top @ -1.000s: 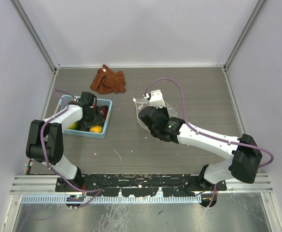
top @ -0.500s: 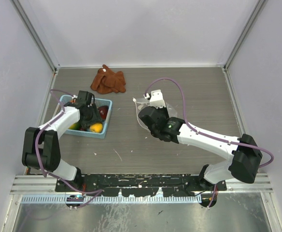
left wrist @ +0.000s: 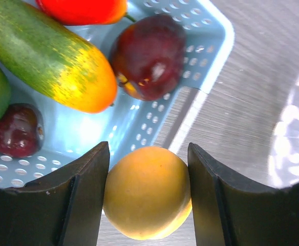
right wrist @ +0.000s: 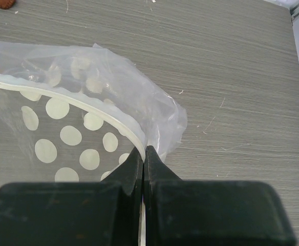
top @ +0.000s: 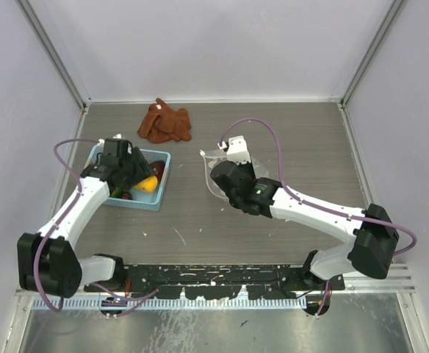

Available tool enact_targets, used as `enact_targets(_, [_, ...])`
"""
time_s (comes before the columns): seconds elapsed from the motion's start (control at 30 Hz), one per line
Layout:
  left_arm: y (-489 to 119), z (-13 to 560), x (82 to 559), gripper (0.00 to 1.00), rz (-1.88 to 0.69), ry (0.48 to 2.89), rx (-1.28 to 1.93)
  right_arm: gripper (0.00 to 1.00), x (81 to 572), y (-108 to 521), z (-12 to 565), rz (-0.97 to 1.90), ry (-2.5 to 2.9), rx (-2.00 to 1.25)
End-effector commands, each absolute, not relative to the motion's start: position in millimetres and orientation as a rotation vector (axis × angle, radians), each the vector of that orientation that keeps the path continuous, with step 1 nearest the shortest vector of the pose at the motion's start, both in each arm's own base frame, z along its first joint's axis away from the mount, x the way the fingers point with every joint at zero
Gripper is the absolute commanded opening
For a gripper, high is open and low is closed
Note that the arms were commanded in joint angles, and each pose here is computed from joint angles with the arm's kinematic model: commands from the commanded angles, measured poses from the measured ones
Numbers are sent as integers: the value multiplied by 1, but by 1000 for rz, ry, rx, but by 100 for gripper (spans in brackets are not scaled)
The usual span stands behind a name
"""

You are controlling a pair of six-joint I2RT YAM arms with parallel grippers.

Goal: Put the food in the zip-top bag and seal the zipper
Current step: Pick up the fake fruit from the bin, then place the fake fruit in the zipper food storage bag.

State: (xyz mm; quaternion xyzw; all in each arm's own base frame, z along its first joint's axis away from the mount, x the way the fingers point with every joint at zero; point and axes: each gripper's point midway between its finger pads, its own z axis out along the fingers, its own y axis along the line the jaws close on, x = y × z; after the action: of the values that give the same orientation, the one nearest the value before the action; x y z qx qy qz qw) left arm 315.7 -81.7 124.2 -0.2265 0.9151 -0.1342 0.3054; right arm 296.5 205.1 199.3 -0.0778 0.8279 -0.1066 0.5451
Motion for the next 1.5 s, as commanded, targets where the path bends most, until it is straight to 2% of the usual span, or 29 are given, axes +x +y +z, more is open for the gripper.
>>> enact_targets(0.0, [-105,166,323,22,-580,2264,-593,1,304,222,231,-128,1909,-91])
enact_targets(0.27, [-149,211,311,19,-816,2123,-504,1,305,234,232,-72,1934,-61])
enact_targets(0.57, [-188,270,295,19,-969,1919,-352,1,303,245,233,-3,1962,-52])
enact_targets(0.87, [-224,297,287,19,-1093,1800,-239,1,300,259,231,82,1992,-47])
enact_targets(1.27, [-258,294,292,19,-1024,1701,-184,1,293,279,238,239,2012,-54])
enact_targets(1.47, [-258,274,294,32,-931,1710,-189,1,290,284,242,296,2013,-52])
